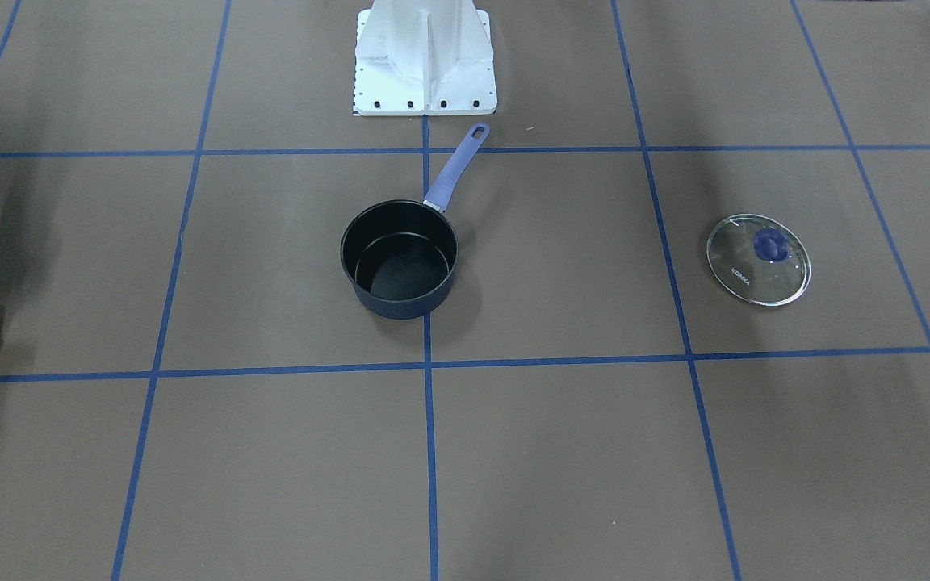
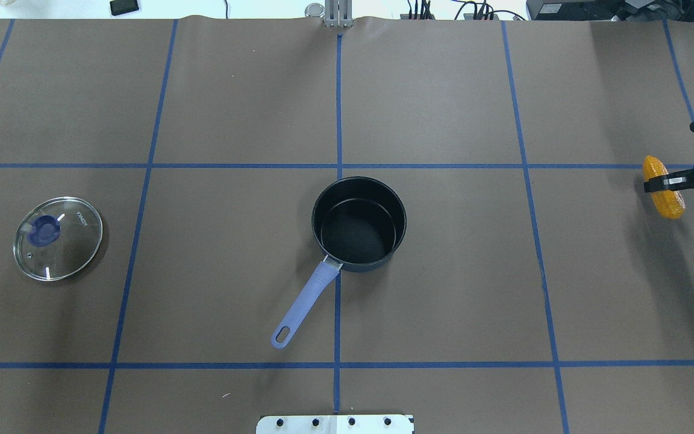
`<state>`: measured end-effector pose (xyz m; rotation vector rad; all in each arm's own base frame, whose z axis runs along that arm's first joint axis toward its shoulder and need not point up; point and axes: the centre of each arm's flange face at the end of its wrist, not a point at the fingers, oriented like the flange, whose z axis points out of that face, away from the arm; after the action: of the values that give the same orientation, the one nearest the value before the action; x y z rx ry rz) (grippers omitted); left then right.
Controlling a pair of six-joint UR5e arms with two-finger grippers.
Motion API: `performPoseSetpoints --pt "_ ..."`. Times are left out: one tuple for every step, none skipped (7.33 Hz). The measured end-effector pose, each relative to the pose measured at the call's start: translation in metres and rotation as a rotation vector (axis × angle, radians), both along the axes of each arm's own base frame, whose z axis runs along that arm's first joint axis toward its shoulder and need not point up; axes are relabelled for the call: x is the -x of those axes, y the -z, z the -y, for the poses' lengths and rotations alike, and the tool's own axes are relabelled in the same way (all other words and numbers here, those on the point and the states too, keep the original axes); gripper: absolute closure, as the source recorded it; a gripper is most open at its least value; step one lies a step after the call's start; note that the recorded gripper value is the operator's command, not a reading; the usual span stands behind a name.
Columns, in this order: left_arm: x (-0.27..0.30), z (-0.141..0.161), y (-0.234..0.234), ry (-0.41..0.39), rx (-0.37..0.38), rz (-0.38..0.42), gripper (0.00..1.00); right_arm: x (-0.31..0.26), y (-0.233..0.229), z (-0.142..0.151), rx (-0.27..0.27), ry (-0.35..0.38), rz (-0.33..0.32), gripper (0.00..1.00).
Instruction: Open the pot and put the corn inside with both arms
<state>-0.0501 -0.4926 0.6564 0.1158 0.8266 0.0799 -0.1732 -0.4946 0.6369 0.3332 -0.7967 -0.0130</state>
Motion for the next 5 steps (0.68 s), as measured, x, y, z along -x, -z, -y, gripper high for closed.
performPoseSetpoints --pt "0.0 -0.001 -0.001 0.002 0.007 -0.001 0.02 0.007 0.036 0.012 -0.001 0.005 0.01 1.0" --pt "0.0 -0.002 -0.002 0.003 0.013 -0.001 0.02 0.015 0.08 0.021 0.009 0.008 0.01 1.0" --pt "0.0 -0.004 -0.004 0.004 0.021 -0.001 0.02 0.022 0.12 0.022 0.021 0.012 0.012 1.0" --pt "0.0 -0.006 -0.007 0.005 0.03 -0.002 0.02 0.041 0.164 0.019 0.044 0.006 0.034 1.0" --pt "0.0 -0.008 -0.009 0.006 0.034 -0.002 0.02 0.082 0.214 0.019 0.082 -0.017 0.065 1.0"
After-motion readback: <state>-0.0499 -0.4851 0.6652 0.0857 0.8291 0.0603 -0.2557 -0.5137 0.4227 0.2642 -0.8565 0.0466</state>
